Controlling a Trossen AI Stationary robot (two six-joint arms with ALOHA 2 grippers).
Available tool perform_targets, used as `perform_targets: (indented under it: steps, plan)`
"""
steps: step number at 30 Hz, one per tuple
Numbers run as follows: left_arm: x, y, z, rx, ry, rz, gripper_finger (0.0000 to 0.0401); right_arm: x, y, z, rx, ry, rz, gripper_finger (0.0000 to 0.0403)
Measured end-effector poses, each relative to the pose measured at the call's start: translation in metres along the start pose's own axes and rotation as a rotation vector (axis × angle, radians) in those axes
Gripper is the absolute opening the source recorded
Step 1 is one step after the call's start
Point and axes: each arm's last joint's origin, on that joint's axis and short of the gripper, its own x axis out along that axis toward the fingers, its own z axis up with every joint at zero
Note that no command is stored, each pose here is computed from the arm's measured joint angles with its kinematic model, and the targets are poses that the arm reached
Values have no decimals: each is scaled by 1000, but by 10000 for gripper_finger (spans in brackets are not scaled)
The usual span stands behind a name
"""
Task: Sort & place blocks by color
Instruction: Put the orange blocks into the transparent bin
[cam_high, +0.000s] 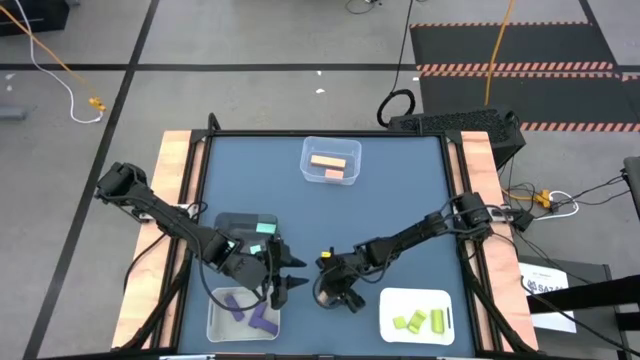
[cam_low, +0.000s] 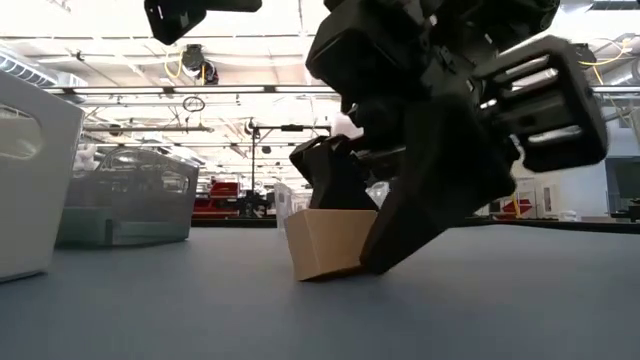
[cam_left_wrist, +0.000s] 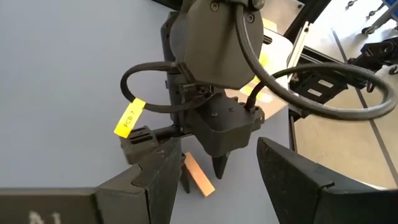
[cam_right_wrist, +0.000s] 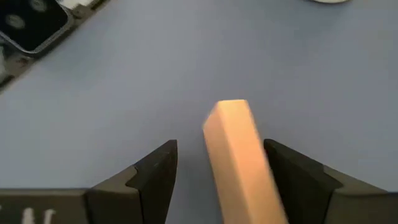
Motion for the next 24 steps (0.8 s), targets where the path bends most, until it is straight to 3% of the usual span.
perform_targets:
  steps: [6, 13, 19, 24]
  plan:
    - [0, 0, 0, 1, 0, 0, 212, 0, 0, 0, -5, 1, -1, 182]
    - [0, 1, -1, 1, 11, 9, 212, 0, 0, 0, 5, 2, -2, 42]
    - [0, 1, -1, -17, 12, 9, 212, -15, -4, 2, 29, 42, -14, 41]
    - [1, 2, 0, -20, 5, 17, 212, -48, -17, 11, -17, 83, -178, 47]
